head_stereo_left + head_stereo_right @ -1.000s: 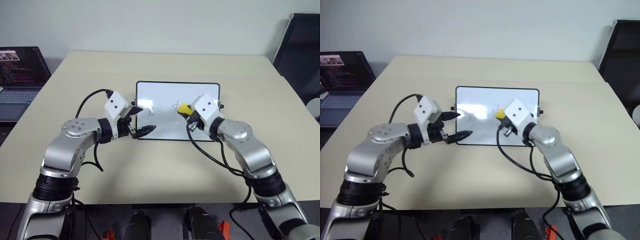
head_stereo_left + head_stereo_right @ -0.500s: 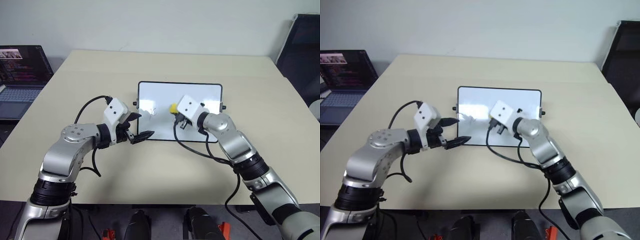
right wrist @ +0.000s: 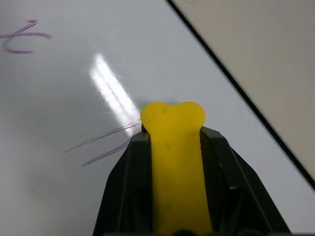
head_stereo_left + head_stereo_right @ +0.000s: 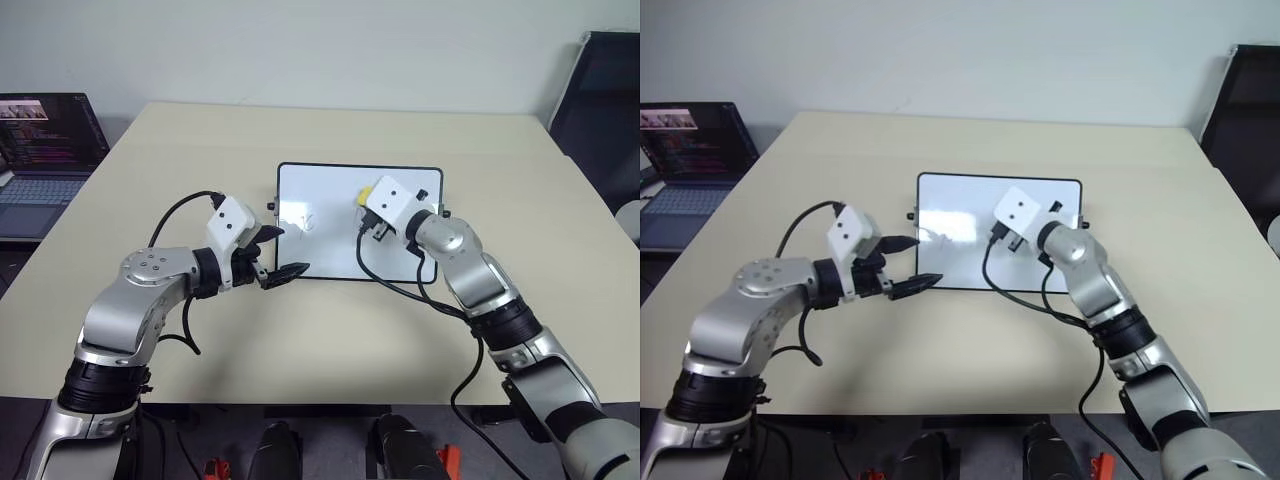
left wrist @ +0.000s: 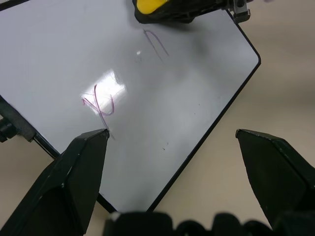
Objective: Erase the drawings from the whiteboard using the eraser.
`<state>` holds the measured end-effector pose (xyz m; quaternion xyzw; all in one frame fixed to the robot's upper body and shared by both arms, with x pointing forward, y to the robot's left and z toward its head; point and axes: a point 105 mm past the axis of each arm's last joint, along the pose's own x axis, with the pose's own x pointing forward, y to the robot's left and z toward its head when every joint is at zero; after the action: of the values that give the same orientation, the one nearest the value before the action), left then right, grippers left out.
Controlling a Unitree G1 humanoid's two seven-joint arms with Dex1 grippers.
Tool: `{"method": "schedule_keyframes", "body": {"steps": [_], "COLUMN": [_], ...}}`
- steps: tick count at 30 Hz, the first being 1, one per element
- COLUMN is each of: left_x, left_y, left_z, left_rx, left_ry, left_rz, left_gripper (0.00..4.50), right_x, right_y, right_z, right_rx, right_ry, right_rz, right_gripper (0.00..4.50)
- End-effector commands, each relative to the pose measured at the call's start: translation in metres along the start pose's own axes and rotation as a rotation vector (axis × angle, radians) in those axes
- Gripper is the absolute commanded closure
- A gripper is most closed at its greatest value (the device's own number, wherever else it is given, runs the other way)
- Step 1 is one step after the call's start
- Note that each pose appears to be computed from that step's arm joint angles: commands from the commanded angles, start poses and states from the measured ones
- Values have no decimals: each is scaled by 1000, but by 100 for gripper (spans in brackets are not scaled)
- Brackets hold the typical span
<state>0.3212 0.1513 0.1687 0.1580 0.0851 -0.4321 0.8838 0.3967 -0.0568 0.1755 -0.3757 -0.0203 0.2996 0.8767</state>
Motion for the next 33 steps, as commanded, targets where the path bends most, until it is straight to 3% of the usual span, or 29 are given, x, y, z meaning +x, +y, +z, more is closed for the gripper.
{"method": "schedule_keyframes", "body": {"steps": [1,5,8,10,14,19,22,30,33], "left_x": [-5,-6,-6,-6,-5,-4,-4,-3,-4], "left_y": [2,2,0,-1,-6,-8,-7,-9,-8], "left_z": [8,6,6,6,9,15,16,16,13], "left_rx": [36,35,34,33,35,35,34,28,24], "left_ry": [-29,-28,-28,-29,-33,-37,-37,-37,-35], "left_rz": [8,7,1,-2,-11,-15,-14,-24,-25], "left_gripper": [0,0,0,0,0,0,0,0,0], "right_x": [-7,-7,-2,-1,1,-3,-7,-2,-1], "right_y": [34,25,-16,-24,-14,32,43,-17,-16], "right_z": [-16,-8,8,13,16,-1,-6,14,15], "right_rx": [-6,-55,-85,-84,-69,-63,-64,-91,-78], "right_ry": [72,50,-5,-32,-53,14,37,-34,-47], "right_rz": [200,148,-98,-149,-98,152,215,-116,-109], "right_gripper": [352,352,352,352,352,352,352,352,352]}}
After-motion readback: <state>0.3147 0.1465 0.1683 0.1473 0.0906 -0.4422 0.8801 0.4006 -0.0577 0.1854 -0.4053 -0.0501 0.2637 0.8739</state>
